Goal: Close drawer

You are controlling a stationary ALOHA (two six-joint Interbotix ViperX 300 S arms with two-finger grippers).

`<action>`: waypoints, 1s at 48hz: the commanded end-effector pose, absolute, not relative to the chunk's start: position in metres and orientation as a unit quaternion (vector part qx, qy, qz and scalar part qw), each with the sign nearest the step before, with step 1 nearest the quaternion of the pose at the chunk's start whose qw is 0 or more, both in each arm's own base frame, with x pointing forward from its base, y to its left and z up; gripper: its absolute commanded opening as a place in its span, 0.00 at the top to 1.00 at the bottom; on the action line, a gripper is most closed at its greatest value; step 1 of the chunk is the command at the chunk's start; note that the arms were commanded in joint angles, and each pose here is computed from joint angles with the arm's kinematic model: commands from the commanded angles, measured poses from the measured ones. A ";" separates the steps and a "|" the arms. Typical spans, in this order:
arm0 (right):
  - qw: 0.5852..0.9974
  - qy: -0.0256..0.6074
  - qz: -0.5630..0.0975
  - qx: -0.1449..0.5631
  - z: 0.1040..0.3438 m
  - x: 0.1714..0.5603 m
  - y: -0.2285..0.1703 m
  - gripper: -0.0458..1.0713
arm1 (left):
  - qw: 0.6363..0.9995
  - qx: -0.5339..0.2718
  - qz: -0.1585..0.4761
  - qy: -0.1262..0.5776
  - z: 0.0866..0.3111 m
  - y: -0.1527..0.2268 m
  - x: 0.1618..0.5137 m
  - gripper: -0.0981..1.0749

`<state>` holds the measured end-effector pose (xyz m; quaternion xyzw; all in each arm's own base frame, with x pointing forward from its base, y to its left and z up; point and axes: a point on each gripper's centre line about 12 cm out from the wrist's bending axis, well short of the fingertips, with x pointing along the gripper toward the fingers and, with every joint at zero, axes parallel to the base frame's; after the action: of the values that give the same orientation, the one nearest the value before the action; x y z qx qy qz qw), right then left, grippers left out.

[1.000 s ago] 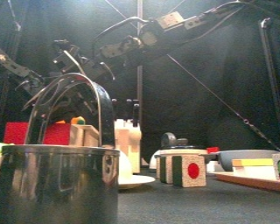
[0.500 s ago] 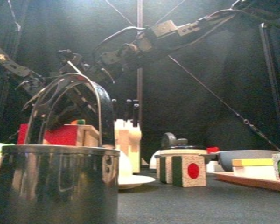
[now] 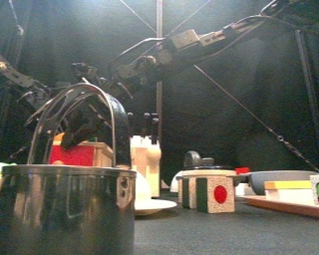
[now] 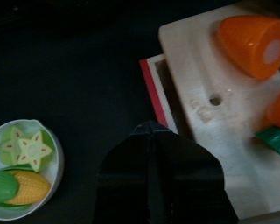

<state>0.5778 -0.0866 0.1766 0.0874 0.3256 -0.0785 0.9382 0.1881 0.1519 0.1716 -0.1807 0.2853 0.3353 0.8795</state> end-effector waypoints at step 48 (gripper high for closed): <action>0.954 0.281 -0.079 0.062 0.227 0.585 -0.092 0.72 | 0.901 -0.155 0.339 0.221 0.199 0.150 0.185 0.56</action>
<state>0.5819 -0.0964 0.1864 0.0740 0.3207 -0.0836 0.9406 0.1845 0.1495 0.1900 -0.1653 0.2429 0.3385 0.8939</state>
